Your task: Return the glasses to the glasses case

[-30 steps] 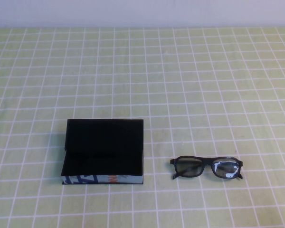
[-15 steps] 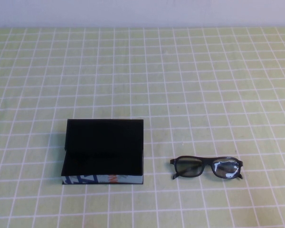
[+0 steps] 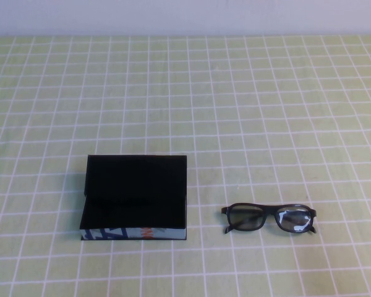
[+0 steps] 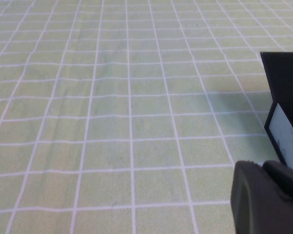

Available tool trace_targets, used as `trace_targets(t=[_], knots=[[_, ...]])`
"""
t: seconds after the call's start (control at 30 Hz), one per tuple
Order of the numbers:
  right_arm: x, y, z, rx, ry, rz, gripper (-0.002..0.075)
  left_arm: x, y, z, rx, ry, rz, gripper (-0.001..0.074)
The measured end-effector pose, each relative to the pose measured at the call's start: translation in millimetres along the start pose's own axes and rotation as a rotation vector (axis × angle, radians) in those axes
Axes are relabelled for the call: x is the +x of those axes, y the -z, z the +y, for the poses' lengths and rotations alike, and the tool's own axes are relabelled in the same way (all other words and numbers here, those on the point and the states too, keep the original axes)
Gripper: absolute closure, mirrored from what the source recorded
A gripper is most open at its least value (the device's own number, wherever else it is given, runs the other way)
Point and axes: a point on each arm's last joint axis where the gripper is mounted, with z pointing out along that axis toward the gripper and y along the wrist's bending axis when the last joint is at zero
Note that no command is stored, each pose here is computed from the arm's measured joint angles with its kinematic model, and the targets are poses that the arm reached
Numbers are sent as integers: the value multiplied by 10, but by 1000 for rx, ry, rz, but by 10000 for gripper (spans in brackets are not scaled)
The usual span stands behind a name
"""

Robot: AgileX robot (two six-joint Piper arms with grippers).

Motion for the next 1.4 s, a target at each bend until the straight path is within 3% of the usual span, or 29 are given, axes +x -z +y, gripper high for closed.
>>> trace_targets(t=[0.17, 0.33, 0.47, 0.6, 0.8, 1.03, 1.2, 1.3, 1.4], knots=[[55, -89, 313, 49, 108, 338, 743, 0, 0, 0, 0, 0, 0, 736], [-45, -357, 600, 197, 314, 734, 743, 0, 0, 0, 0, 0, 0, 736], [-159, -650, 676, 282, 434, 942, 743, 0, 0, 0, 0, 0, 0, 736], [-245, -927, 719, 282, 539, 1072, 743, 0, 0, 0, 0, 0, 0, 736], [-44, -1363, 856, 206, 798, 1299, 743, 0, 0, 0, 0, 0, 0, 736], [464, -1892, 1168, -10, 1161, 1518, 743, 0, 0, 0, 0, 0, 0, 736], [727, -2153, 1181, -137, 1344, 1655, 737, 0, 0, 0, 0, 0, 0, 736], [791, -2291, 1113, -220, 1489, 1704, 686, 0, 0, 0, 0, 0, 0, 736], [849, -2399, 1033, -305, 1606, 1746, 568, 0, 0, 0, 0, 0, 0, 736]])
